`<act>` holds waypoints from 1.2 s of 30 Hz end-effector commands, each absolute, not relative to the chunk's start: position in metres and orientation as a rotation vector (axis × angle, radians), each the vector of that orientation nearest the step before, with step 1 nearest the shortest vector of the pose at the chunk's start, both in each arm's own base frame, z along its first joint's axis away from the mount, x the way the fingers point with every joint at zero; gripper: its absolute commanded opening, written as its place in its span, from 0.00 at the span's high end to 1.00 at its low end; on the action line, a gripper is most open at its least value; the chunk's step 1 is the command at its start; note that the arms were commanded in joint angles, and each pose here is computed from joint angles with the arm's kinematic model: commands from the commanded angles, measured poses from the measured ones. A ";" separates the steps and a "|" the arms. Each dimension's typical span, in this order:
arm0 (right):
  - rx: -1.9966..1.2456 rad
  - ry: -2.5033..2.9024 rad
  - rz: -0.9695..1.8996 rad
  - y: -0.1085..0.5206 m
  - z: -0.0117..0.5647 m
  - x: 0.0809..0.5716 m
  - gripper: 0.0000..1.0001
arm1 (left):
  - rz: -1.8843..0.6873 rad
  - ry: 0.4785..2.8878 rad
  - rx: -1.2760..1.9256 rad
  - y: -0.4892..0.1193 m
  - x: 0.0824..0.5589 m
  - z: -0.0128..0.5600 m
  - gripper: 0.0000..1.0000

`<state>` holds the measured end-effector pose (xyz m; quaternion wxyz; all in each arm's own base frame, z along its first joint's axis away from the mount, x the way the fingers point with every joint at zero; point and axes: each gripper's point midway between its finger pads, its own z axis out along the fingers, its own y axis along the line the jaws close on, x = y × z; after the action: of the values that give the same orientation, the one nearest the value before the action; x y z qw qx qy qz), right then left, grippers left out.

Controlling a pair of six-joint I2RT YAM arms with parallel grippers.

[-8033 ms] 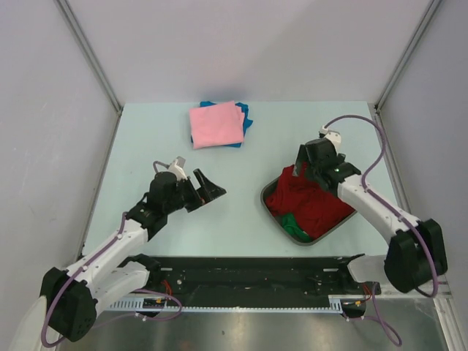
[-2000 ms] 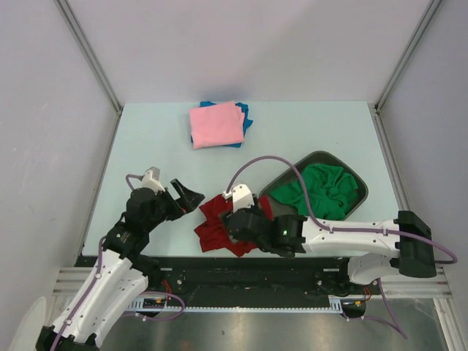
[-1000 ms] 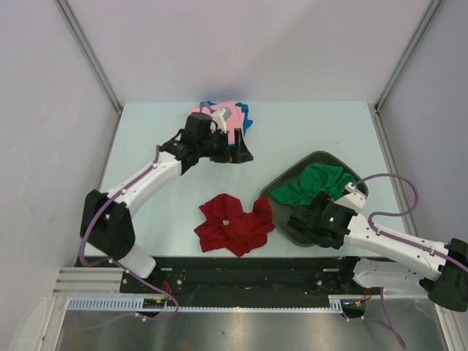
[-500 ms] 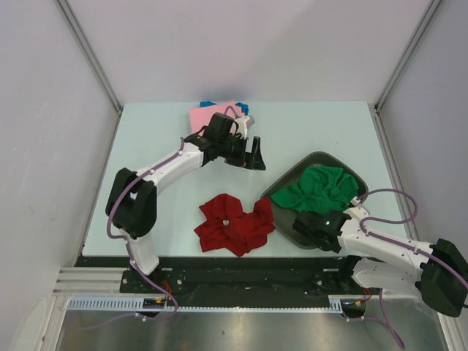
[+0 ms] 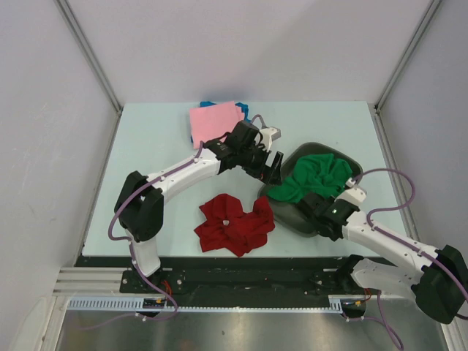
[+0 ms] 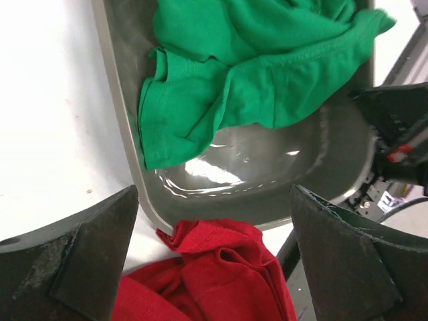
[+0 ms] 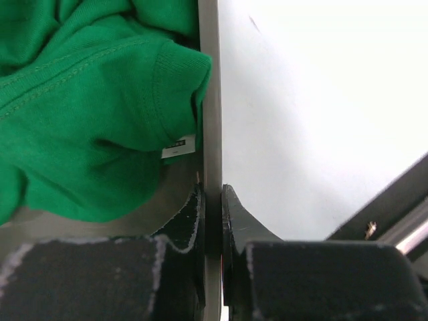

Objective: Fold and stack the t-shirts

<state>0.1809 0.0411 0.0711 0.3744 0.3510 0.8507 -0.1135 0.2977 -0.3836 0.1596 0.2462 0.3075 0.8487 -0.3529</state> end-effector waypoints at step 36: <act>0.531 2.182 -0.208 0.041 0.113 0.333 1.00 | -0.619 2.401 0.547 -0.330 0.359 0.134 0.00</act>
<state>0.3155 0.0394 0.1193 0.4173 0.2190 0.8774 -0.0900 0.3551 -0.3221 0.1242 0.2835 0.2082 0.9106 -0.2169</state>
